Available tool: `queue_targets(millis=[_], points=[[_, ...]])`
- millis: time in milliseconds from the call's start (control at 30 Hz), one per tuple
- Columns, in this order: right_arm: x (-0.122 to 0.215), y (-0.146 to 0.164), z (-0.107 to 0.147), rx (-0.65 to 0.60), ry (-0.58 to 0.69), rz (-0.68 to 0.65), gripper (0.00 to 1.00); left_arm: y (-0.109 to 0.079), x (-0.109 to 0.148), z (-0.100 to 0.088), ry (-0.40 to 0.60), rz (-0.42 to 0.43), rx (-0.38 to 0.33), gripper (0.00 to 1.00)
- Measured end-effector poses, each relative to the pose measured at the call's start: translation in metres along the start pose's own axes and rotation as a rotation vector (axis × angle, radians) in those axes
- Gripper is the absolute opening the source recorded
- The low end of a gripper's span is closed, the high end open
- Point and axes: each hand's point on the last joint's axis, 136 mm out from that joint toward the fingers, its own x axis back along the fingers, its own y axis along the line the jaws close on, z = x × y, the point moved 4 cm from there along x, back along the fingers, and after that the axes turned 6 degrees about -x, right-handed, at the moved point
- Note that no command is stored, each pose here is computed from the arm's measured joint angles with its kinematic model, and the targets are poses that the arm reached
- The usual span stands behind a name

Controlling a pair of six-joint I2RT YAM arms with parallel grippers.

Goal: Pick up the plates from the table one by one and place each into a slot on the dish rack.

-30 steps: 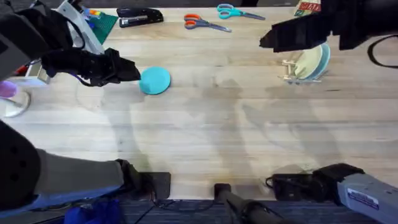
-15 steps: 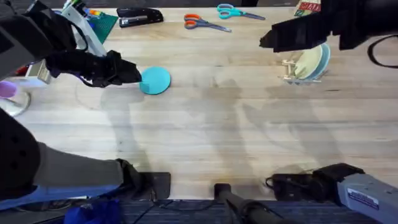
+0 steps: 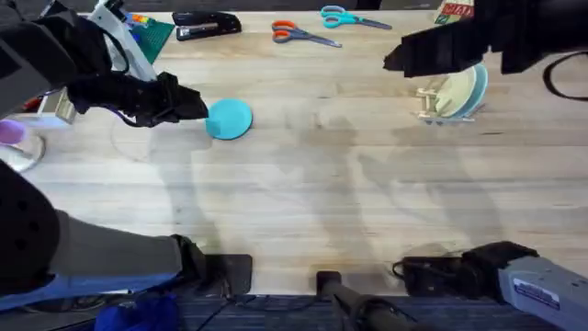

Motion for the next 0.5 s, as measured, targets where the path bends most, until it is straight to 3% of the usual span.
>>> queue_targets(millis=[500], points=[[0.000,0.000,0.000,0.000,0.000,0.000,0.995,0.010,-0.017,0.004,0.045,0.013,0.037,0.038]])
